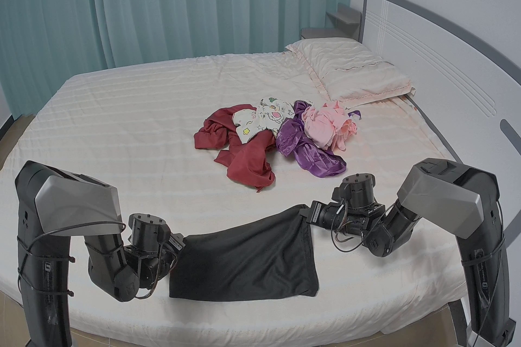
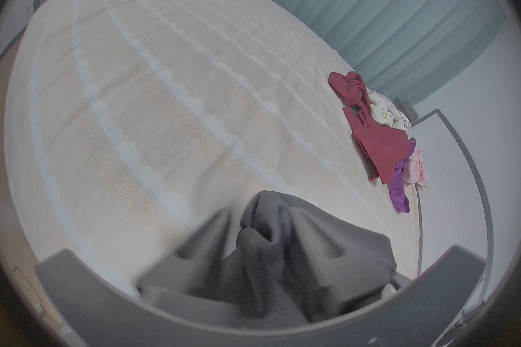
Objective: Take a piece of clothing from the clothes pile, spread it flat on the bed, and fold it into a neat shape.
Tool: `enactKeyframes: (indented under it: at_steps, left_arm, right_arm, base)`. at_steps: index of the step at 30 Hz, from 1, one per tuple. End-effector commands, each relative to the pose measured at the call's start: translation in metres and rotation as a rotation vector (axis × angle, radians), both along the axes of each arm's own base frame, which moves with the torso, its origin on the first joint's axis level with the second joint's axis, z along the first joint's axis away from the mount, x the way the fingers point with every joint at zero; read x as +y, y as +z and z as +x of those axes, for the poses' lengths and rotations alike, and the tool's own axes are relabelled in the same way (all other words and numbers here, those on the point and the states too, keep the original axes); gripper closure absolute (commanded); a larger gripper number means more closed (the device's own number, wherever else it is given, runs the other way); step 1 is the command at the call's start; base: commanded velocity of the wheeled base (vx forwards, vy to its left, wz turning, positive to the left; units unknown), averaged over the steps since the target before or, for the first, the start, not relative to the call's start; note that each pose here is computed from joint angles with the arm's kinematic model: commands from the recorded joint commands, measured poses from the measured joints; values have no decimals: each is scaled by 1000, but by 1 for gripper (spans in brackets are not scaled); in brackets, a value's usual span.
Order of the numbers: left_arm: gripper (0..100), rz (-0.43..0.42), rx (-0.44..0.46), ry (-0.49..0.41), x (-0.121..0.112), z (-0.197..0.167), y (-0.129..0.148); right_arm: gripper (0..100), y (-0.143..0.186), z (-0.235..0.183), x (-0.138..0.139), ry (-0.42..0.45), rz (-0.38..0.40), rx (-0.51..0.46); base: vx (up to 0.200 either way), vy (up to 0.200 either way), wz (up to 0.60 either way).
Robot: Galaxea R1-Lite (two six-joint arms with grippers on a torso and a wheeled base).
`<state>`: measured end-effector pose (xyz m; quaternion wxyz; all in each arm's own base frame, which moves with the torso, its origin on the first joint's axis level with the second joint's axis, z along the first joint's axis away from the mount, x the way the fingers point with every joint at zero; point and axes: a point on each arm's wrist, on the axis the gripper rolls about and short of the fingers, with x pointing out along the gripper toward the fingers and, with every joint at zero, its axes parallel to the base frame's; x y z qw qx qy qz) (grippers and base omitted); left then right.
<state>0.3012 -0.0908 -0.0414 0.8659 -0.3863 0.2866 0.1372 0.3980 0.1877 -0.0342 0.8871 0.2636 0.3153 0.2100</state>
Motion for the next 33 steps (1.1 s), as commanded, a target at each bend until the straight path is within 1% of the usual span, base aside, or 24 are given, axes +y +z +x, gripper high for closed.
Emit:
enactKeyframes:
  at_steps: [1, 3, 6, 7, 10, 13, 18, 19, 21, 22, 25, 26, 28, 29, 33]
  left_arm:
    - [0, -4, -6, 1, 0, 0, 1]
    - [0, -10, -17, 10, 3, 1, 5]
    - [0, -26, -58, 12, 3, -1, 21]
    - [0, -35, -86, 6, 2, -2, 32]
    - [0, -52, -137, -15, -4, -5, 50]
    - [0, -58, -151, -46, -12, -11, 58]
    - [0, -62, -137, -89, -25, -16, 55]
    - [0, -60, -125, -110, -31, -18, 51]
    - [0, -53, -109, -119, -34, -17, 44]
    - [0, -39, -90, -124, -37, -13, 32]
    - [0, -27, -68, -123, -40, -6, 17]
    - [0, -27, -68, -123, -40, -6, 17]
    - [0, -15, -80, -103, -40, 5, 12]
    - [0, 12, -90, -83, -34, 10, 13]
    - [0, 45, -113, -55, -15, 16, 23]
  right_arm:
    - [0, -7, 0, 0, 3, -2, 8]
    - [0, -5, 0, 1, 3, 0, 5]
    - [0, -2, 0, 0, 0, 6, -4]
    - [0, -1, 2, -1, -6, 8, -10]
    - [0, 0, 3, -3, -11, 8, -12]
    - [0, 2, 3, -7, -26, 5, -15]
    - [0, 16, 4, -18, -54, 11, -29]
    - [0, 19, 0, -22, -54, 10, -22]
    - [0, 20, -3, -23, -52, 10, -17]
    - [0, 20, -6, -22, -46, 10, -8]
    - [0, 21, -10, -12, -37, 35, 5]
    - [0, 21, -10, -12, -37, 35, 5]
    - [0, 19, -12, -5, -30, 43, 19]
    - [0, 18, -15, -4, -23, 40, 26]
    - [0, 15, -20, -6, -24, 32, 41]
  base:
    - [0, 0, 0]
    - [0, 0, 0]
    - [0, 0, 0]
    - [0, 0, 0]
    - [0, 0, 0]
    - [0, 0, 0]
    - [0, 0, 0]
    - [0, 0, 0]
    - [0, 0, 0]
    - [0, 0, 0]
    - [0, 0, 0]
    - [0, 0, 0]
    - [0, 0, 0]
    - [0, 0, 0]
    - [0, 0, 0]
